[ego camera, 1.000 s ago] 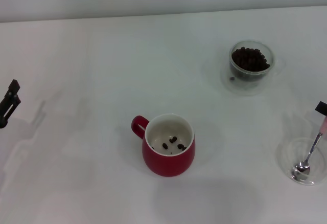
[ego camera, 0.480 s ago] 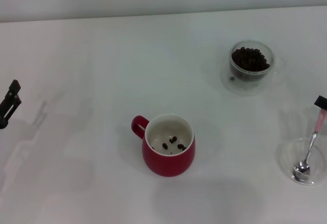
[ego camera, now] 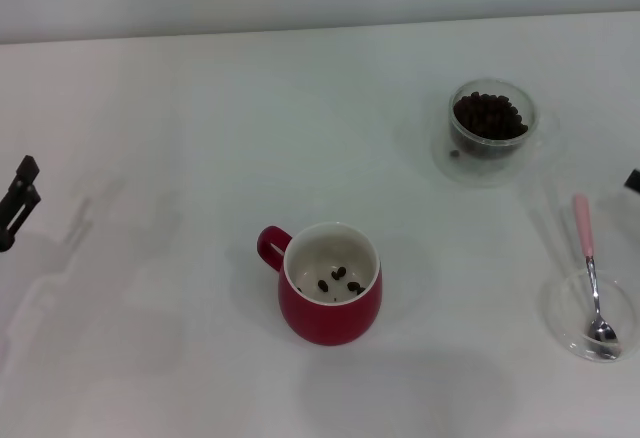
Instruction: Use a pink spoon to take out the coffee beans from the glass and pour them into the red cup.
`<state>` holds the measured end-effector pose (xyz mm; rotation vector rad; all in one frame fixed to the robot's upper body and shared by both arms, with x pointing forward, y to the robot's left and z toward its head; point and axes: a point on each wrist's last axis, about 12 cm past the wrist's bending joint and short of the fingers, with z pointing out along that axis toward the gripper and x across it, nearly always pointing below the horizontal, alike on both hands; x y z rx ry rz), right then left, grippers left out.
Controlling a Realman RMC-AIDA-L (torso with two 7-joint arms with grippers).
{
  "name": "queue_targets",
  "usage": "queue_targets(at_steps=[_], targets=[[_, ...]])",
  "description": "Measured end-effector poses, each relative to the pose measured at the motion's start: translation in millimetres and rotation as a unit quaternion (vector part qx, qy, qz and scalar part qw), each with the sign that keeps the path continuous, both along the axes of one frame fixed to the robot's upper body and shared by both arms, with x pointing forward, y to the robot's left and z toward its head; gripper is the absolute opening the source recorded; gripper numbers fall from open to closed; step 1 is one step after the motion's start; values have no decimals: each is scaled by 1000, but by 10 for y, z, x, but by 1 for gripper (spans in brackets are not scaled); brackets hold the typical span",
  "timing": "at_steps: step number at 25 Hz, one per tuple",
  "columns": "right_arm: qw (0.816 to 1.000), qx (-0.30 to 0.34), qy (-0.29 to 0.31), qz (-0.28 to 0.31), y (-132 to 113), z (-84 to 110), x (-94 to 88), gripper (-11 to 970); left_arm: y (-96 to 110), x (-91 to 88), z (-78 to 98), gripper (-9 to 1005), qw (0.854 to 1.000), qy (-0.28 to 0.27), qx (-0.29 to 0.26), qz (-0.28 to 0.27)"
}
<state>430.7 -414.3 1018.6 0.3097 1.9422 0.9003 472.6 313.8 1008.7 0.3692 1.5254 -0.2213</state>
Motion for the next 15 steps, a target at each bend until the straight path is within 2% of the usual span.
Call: queue_targets(at_steps=[8, 15], targets=[[996, -26, -61, -64, -302, 212, 25, 253, 26, 10, 12, 759, 1000, -3, 1, 5], [981, -80, -122, -125, -583, 377, -60, 253, 82, 28, 37, 757, 1000, -11, -6, 28]])
